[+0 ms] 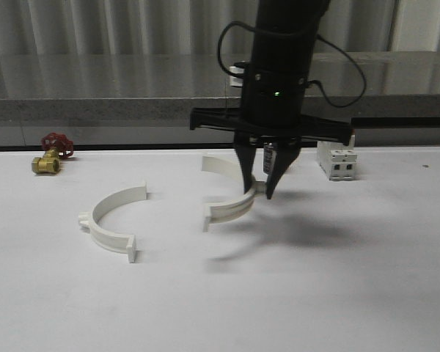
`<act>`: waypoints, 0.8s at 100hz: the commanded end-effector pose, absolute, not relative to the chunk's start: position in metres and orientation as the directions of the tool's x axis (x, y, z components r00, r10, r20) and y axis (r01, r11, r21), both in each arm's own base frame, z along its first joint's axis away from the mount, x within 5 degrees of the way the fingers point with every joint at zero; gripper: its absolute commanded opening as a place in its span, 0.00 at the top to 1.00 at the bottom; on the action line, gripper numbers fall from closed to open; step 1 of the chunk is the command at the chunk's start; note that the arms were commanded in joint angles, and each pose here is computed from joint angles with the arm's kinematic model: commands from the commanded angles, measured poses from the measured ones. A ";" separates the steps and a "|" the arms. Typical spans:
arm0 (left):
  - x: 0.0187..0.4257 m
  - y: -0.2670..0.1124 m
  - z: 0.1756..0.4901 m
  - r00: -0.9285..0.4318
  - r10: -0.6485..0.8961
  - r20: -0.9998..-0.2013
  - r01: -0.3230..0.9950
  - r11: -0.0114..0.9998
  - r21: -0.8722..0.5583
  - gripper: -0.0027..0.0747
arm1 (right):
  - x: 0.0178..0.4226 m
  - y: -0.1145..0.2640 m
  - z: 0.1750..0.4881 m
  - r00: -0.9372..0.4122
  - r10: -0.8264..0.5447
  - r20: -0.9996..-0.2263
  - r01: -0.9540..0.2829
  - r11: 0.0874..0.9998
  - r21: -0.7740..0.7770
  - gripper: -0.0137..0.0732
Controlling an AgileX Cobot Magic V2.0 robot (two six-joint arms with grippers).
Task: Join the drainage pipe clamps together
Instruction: 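Carry the clamp half with the right gripper to the placed half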
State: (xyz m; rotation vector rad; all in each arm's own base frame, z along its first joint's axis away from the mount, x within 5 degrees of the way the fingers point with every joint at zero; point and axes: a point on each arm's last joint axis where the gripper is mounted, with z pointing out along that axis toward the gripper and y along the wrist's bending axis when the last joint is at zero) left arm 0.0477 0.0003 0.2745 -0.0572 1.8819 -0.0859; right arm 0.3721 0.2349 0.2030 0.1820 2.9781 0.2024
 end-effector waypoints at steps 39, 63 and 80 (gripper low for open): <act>0.049 -0.001 0.289 -0.217 -0.097 -0.971 0.018 0.995 -0.103 0.99 | 0.384 0.279 0.220 -0.970 0.115 -0.212 0.081 0.984 0.161 0.83; 0.049 -0.001 0.289 -0.217 -0.097 -0.971 0.018 0.995 -0.103 0.99 | 0.385 0.288 0.209 -0.974 0.100 -0.204 0.069 0.986 0.153 0.83; 0.049 -0.001 0.289 -0.217 -0.097 -0.971 0.018 0.995 -0.103 0.99 | 0.386 0.291 0.209 -0.970 0.099 -0.224 0.061 0.983 0.171 0.83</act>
